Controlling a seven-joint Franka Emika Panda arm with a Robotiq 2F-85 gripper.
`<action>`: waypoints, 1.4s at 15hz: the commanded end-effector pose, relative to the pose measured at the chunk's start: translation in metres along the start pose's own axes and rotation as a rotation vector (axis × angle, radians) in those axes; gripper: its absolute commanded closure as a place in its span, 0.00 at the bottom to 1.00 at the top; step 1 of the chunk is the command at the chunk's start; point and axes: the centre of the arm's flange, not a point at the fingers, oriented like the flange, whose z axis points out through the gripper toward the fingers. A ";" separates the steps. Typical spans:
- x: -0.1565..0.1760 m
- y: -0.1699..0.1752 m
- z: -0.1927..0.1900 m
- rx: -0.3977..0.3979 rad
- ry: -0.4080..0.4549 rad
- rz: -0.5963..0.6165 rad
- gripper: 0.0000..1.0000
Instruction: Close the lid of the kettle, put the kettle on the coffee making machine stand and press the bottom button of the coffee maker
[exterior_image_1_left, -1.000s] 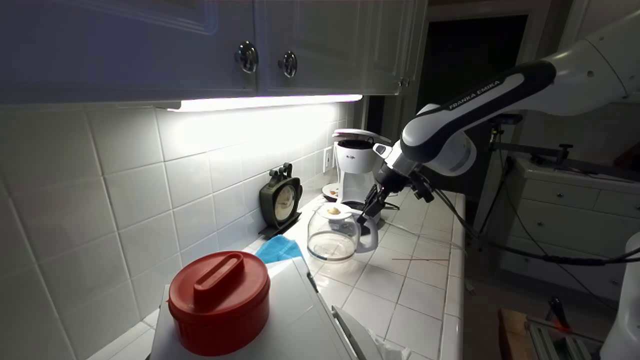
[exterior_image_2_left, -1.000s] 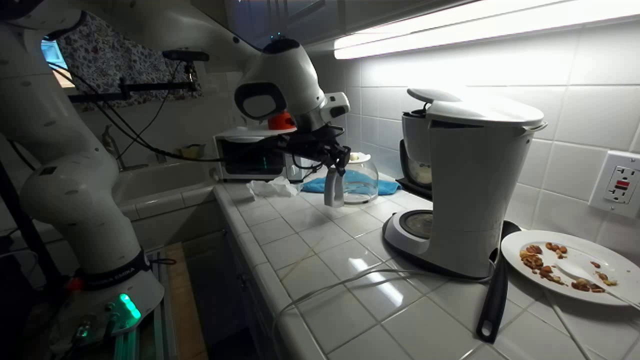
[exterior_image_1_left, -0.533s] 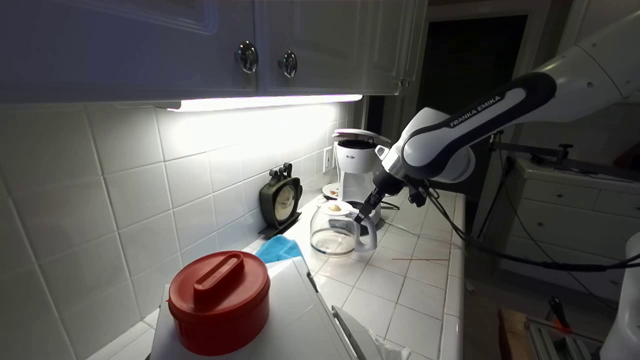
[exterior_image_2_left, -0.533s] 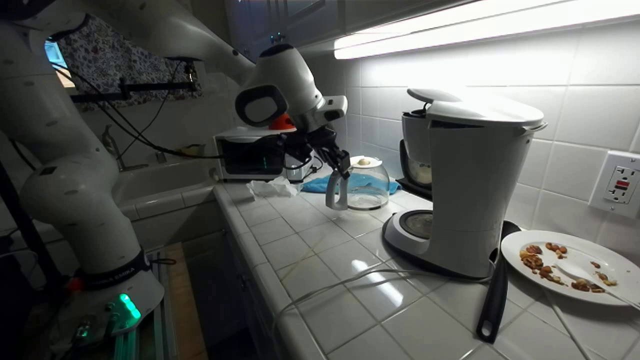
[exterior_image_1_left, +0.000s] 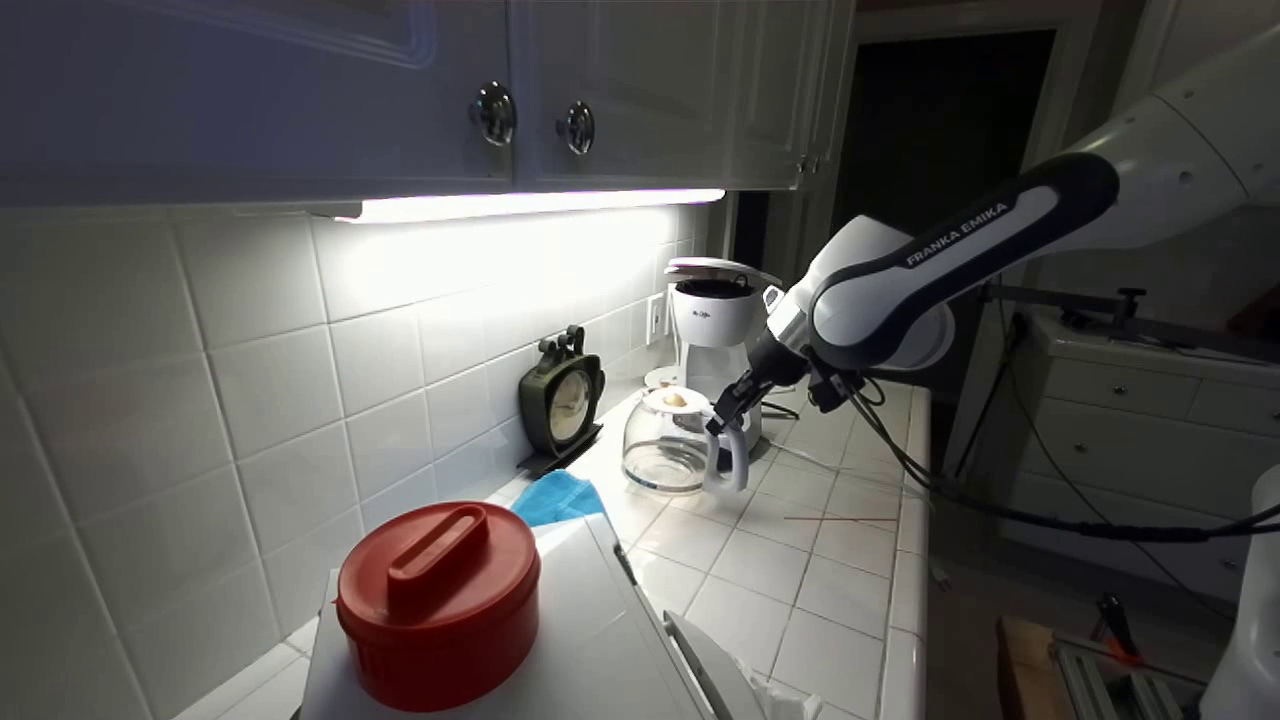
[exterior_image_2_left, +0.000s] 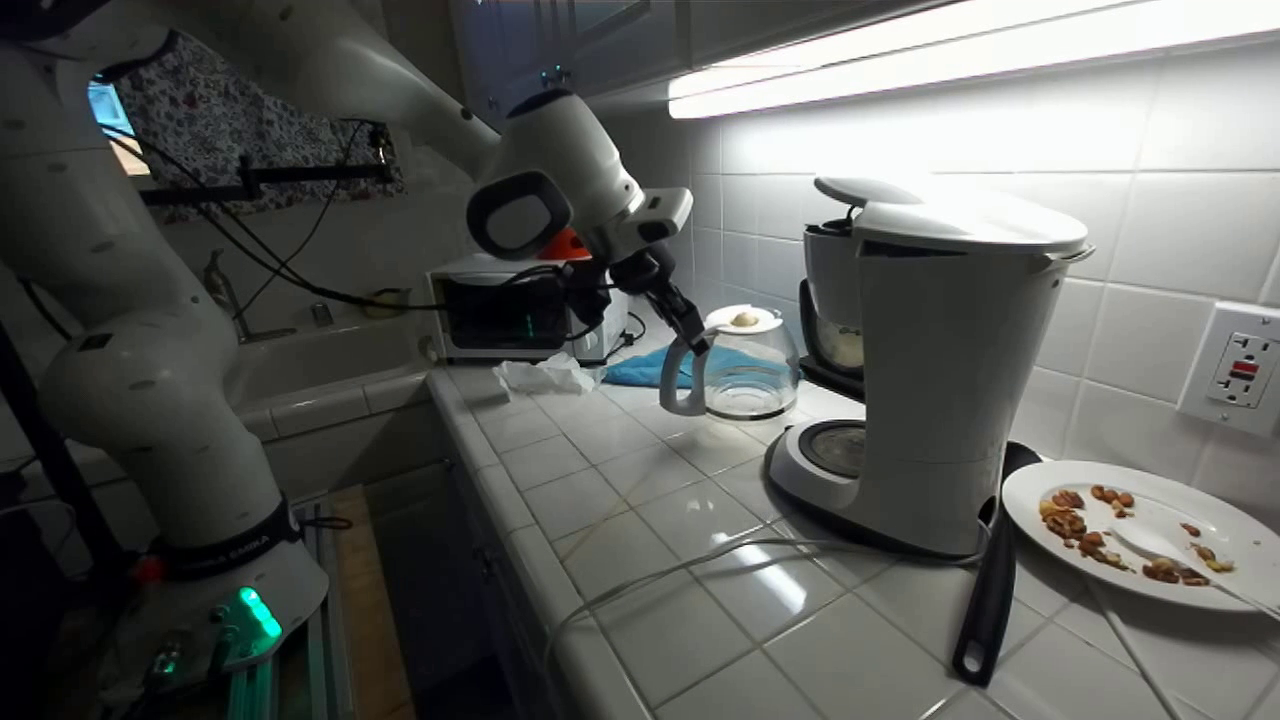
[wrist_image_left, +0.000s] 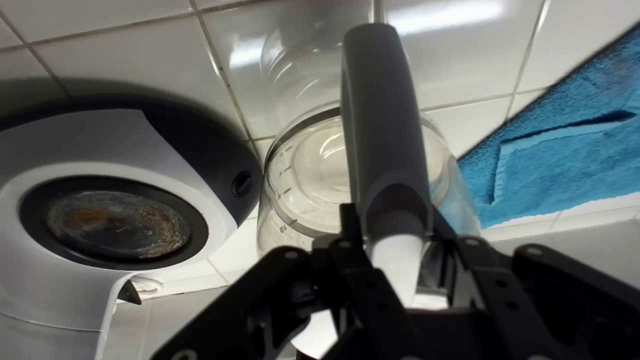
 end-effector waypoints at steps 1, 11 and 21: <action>-0.002 -0.002 -0.021 -0.021 0.064 0.070 0.92; -0.009 0.012 -0.046 -0.086 0.109 0.148 0.92; -0.001 0.039 -0.053 -0.083 0.094 0.171 0.92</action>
